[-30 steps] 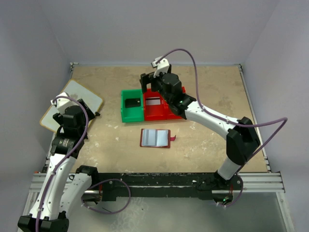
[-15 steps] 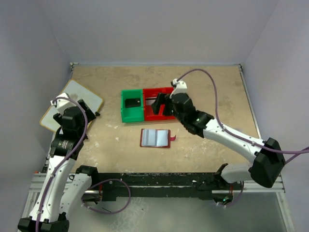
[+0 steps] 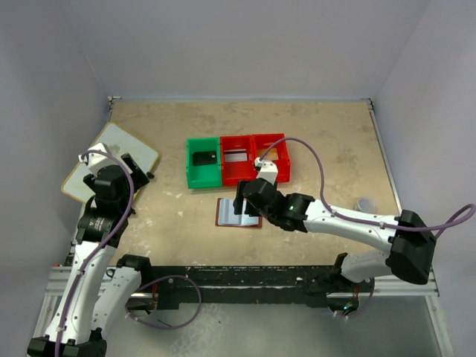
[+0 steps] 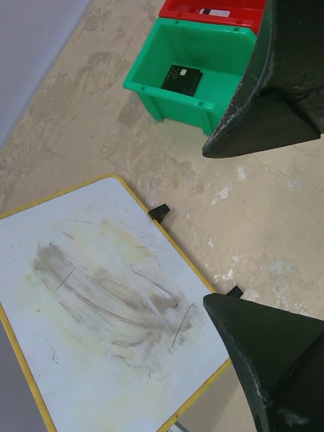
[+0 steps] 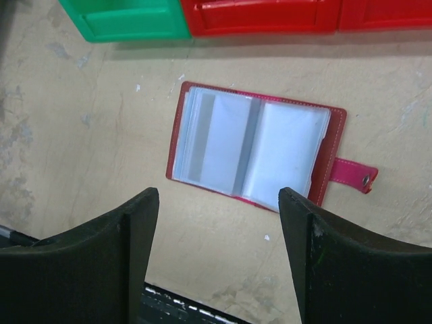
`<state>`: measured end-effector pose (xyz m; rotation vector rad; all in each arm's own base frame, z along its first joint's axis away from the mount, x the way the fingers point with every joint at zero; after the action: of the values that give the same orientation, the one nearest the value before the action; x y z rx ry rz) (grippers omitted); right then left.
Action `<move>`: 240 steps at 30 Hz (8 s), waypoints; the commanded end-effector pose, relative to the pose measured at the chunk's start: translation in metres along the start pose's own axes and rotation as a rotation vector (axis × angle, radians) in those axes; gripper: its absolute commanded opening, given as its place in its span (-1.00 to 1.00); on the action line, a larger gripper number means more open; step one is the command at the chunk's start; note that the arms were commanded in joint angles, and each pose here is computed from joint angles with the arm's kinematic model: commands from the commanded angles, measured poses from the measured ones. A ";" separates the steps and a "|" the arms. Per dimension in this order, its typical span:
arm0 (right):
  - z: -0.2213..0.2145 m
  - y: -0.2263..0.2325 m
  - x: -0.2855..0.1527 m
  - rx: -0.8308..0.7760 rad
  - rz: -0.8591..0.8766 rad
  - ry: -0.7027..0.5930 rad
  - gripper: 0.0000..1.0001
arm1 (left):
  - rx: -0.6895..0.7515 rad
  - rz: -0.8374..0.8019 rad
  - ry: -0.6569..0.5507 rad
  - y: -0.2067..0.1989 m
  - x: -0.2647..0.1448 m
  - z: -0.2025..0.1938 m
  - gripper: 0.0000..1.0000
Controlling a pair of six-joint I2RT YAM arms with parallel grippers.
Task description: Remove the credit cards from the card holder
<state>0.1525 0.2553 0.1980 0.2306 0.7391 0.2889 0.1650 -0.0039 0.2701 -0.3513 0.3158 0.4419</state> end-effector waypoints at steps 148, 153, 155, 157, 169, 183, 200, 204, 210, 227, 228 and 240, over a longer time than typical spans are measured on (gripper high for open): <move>-0.047 0.016 0.103 -0.103 -0.195 0.181 0.28 | 0.015 -0.027 0.010 -0.002 0.000 0.002 0.57; -0.047 0.020 0.096 -0.072 -0.095 0.195 0.21 | 0.018 -0.026 0.012 -0.002 0.000 0.002 0.57; -0.044 0.022 0.092 -0.052 -0.039 0.183 0.22 | 0.018 -0.027 0.013 -0.002 0.000 0.002 0.57; -0.040 0.025 0.088 -0.025 0.017 0.171 0.24 | 0.019 -0.028 0.015 -0.003 0.000 0.002 0.57; -0.043 0.009 0.091 0.024 0.030 0.198 0.20 | 0.021 -0.031 0.019 -0.003 0.001 0.001 0.57; -0.042 0.013 0.106 -0.072 -0.130 0.186 0.21 | 0.026 -0.026 0.028 -0.004 0.003 0.000 0.57; -0.041 0.009 0.083 0.031 0.053 0.131 0.04 | 0.049 -0.042 0.079 -0.010 0.016 -0.009 0.57; -0.048 0.001 0.075 0.052 0.088 0.123 0.03 | 0.064 -0.050 0.105 -0.013 0.021 -0.013 0.56; -0.050 -0.005 0.065 0.033 0.157 0.110 0.03 | -0.022 -0.088 0.148 -0.018 0.021 -0.021 0.55; -0.034 -0.001 0.056 -0.022 0.187 0.049 0.12 | -0.339 -0.220 0.174 -0.026 0.007 -0.035 0.50; -0.032 0.002 0.058 -0.026 0.170 0.059 0.19 | -0.348 -0.227 0.171 -0.026 0.006 -0.037 0.50; -0.037 0.013 0.092 -0.091 -0.188 0.169 0.38 | -0.288 -0.266 0.256 -0.025 0.010 -0.056 0.49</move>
<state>0.1916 0.3074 0.1182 0.1388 0.8890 0.2854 0.1687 -0.0409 0.2180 -0.7233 0.4602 0.2249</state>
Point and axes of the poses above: each gripper's point midway between its finger pads, its own x axis out along the fingers, its own y axis along the line the jaws close on, z = x × y, the point moved 10 cm from there along -x, back along the fingers, and after that the axes turned 2 degrees about -x, right-handed, at the moved point
